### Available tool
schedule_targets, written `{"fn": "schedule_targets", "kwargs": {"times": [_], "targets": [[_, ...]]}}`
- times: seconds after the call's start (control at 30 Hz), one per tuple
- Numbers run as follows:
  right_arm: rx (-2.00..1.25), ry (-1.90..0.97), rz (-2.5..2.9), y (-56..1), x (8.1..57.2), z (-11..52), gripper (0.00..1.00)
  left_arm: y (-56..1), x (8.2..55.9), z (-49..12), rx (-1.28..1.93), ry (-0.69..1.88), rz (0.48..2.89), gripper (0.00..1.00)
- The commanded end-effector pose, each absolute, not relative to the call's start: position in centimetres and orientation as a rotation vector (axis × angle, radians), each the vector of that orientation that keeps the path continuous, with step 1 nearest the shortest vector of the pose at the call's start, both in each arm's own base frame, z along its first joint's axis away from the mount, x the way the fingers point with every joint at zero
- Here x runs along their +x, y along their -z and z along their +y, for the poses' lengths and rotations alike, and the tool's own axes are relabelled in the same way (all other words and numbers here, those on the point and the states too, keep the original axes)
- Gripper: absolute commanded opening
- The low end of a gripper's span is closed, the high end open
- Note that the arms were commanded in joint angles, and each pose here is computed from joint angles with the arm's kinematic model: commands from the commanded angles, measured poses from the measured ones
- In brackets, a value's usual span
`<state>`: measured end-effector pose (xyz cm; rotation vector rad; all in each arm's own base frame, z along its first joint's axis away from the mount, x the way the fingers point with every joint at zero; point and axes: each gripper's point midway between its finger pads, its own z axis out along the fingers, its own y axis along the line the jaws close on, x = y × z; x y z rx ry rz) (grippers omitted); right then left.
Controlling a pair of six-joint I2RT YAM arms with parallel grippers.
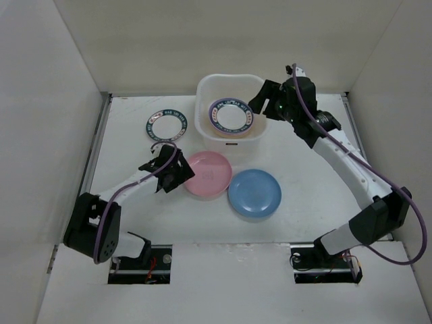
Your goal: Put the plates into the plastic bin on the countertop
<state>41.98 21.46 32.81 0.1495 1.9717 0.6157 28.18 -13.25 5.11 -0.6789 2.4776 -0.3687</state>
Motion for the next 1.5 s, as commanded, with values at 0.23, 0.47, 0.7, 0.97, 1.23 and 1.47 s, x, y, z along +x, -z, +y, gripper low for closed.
{"fn": "schedule_targets", "kwargs": {"times": [0.23,0.47,0.7,0.97,1.23,1.47], "targets": [[0.170,-0.649,1.936,-31.9,38.9,19.3,0.75,-3.9,29.6,-14.5,-0.668,0.329,2.503,0.38],[0.181,-0.665,1.944,-31.0,38.4,18.8,0.75,-4.9,29.4,-13.6,-0.674,0.286,2.477,0.05],[0.182,-0.680,1.976,-29.6,38.6,18.9,0.75,-11.6,28.7,-8.1,-0.734,0.200,2.323,0.00],[0.214,-0.668,1.997,-28.1,38.2,17.5,0.74,-23.6,29.9,-1.6,-0.769,0.147,2.064,0.01],[0.300,-0.596,2.076,-24.8,34.8,14.3,0.74,-33.4,38.1,-5.2,-0.647,0.331,1.900,0.02],[0.396,-0.527,2.152,-21.3,29.9,11.9,0.75,-33.4,45.6,-13.4,-0.479,0.437,1.923,0.03]]}}
